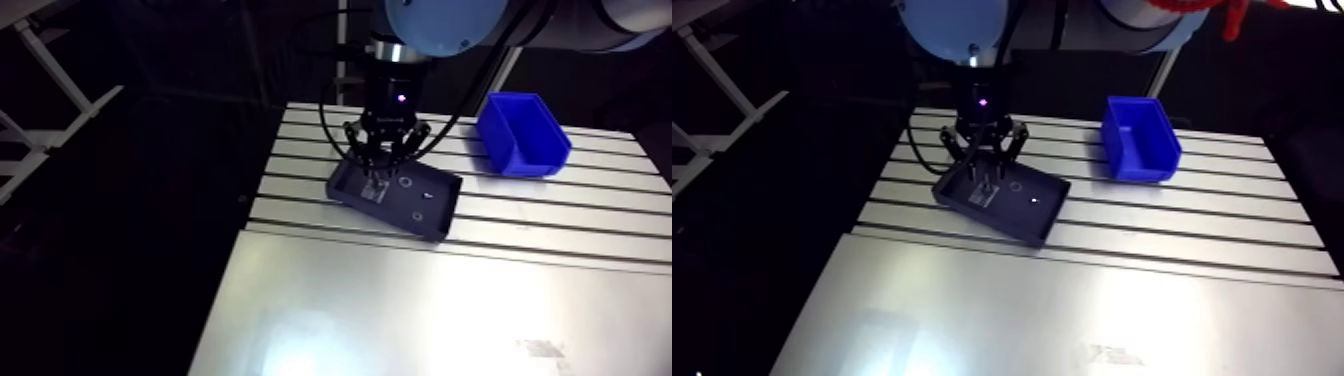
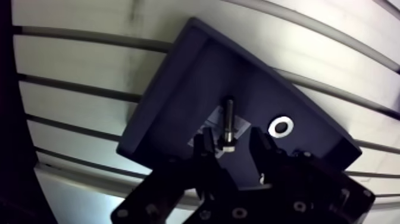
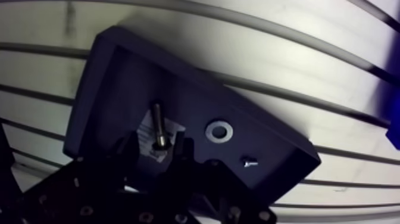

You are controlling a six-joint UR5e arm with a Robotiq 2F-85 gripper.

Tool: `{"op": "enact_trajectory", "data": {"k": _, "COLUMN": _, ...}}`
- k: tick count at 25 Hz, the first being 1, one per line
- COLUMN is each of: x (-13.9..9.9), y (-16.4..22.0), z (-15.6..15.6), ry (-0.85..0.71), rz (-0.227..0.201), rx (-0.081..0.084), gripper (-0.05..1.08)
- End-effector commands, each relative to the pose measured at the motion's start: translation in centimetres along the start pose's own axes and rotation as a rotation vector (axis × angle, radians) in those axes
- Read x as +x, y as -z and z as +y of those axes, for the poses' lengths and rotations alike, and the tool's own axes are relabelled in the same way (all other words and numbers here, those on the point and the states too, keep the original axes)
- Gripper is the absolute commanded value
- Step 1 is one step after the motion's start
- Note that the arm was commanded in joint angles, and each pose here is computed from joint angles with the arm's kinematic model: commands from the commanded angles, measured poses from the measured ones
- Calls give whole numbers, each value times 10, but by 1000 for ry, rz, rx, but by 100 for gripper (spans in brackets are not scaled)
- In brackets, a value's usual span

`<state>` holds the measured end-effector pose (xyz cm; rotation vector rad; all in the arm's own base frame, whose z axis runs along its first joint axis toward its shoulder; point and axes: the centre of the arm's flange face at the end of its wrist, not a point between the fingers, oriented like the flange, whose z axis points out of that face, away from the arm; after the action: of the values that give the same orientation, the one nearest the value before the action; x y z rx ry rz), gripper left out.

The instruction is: Pick up the M10 bolt from the tray and put it into the blue bin.

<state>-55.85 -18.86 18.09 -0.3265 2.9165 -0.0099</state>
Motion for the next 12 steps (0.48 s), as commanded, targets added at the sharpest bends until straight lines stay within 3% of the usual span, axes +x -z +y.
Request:
{"op": "enact_trajectory", "data": {"k": 1, "x": 2, "y": -5, "z": 1, "ry": 0, "rz": -6, "rx": -1, "gripper": 56}}
{"op": "enact_trajectory", "data": {"k": 12, "x": 3, "y": -6, "z": 1, "ry": 1, "rz": 3, "rx": -2, "gripper": 57}}
